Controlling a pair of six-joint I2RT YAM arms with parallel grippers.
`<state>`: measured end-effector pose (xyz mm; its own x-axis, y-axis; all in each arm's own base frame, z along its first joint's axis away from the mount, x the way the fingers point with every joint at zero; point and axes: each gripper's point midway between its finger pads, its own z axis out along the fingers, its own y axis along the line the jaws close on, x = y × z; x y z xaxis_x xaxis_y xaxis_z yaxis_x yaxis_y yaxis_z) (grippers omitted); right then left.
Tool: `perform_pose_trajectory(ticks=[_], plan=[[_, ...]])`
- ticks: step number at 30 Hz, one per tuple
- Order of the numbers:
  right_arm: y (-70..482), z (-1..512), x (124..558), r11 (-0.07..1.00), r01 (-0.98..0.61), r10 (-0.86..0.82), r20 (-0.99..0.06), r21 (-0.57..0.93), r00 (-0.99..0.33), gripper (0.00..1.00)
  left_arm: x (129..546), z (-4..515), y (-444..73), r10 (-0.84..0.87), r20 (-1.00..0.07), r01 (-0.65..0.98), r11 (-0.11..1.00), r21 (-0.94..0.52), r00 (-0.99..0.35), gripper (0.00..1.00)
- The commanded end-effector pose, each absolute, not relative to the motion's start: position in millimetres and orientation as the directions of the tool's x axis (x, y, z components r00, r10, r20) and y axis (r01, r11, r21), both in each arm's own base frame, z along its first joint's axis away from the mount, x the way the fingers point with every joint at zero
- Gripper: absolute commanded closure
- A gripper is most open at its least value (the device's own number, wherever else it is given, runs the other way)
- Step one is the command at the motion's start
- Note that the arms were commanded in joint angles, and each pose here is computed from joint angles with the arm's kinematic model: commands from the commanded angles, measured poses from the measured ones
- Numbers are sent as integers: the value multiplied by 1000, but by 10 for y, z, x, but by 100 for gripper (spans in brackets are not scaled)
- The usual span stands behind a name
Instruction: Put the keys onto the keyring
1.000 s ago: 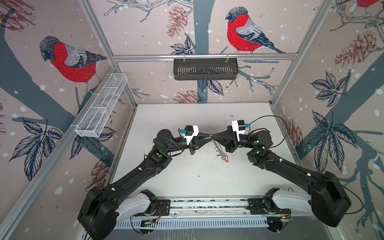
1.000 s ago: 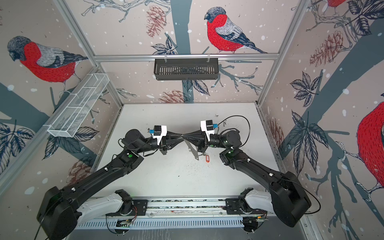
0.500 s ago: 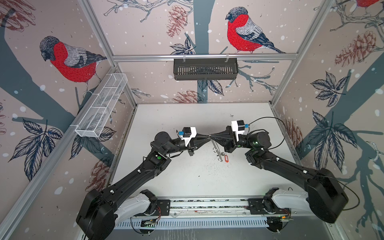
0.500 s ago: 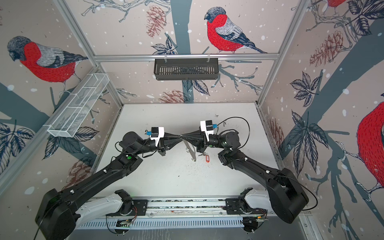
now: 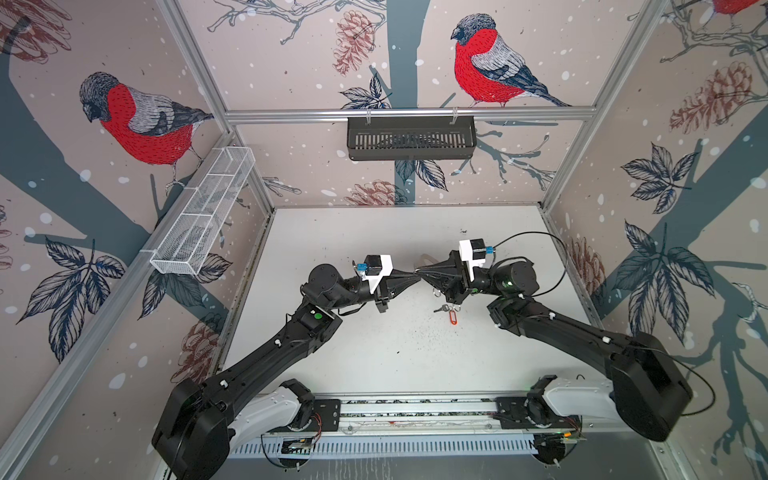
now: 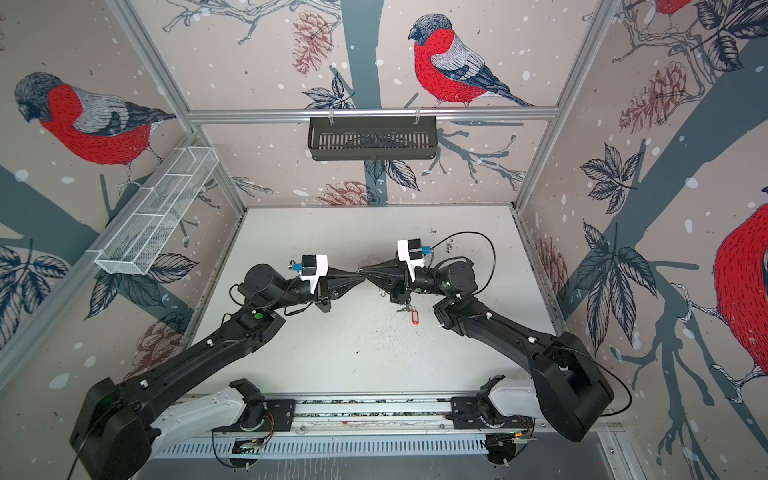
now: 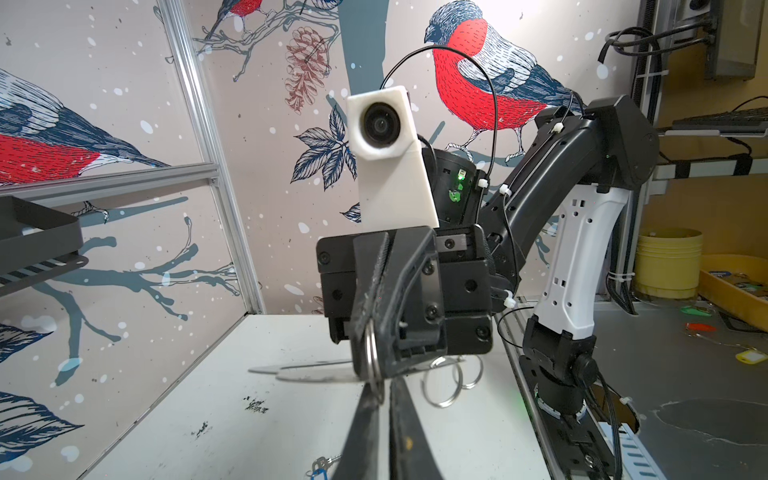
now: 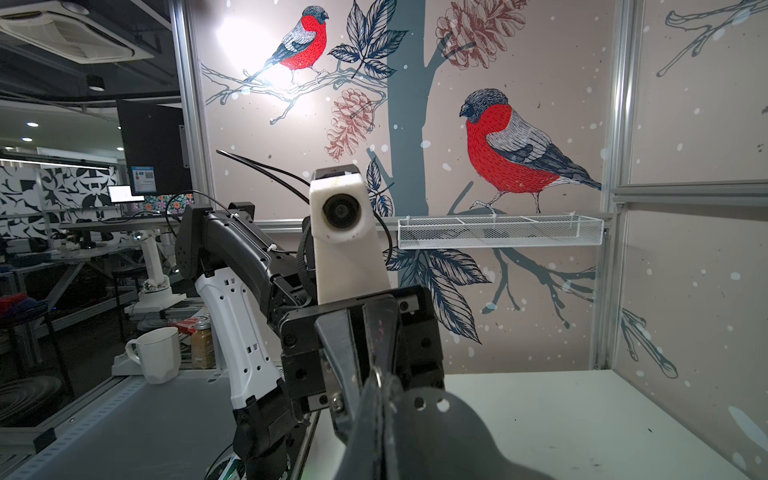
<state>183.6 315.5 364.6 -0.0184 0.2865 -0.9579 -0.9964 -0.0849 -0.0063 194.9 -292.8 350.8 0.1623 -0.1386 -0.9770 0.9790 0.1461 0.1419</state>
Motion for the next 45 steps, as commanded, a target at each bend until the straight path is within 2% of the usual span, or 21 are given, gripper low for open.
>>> perform_pose_trajectory(ticks=[1, 6, 17, 20, 28, 36, 39, 43, 45], plan=[[3199, 3554, 1788, -122, -992, 246, -969, 7, -37, 100, 1922, 3650, -2896, -179, -958, 966, 165, 196, 225, 94], [3215, 3479, 1778, -132, -991, 220, -974, 22, -51, 100, 1932, 3678, -2850, -183, -952, 958, 200, 207, 244, 94], [3236, 3402, 1789, -132, -991, 194, -979, 36, -61, 100, 1942, 3685, -2824, -186, -950, 952, 223, 208, 251, 83], [3242, 3389, 1786, -134, -990, 190, -980, 38, -64, 100, 1951, 3685, -2824, -184, -950, 951, 228, 207, 251, 85], [3256, 3346, 1805, -132, -990, 176, -982, 46, -69, 100, 2011, 3698, -2813, -175, -953, 945, 260, 198, 247, 100], [3252, 3326, 1861, -89, -995, 154, -986, 44, -58, 99, 2165, 3631, -2857, -98, -979, 946, 290, 145, 180, 100], [3234, 3319, 1884, -66, -997, 146, -988, 36, -46, 90, 2199, 3598, -2863, -68, -986, 946, 297, 128, 155, 100], [3212, 3268, 1945, -39, -998, 132, -990, 45, -50, 87, 2253, 3552, -2854, -35, -992, 942, 322, 101, 118, 100], [3200, 3253, 1966, -31, -998, 130, -990, 48, -51, 83, 2265, 3522, -2852, -24, -995, 942, 325, 87, 101, 100]])
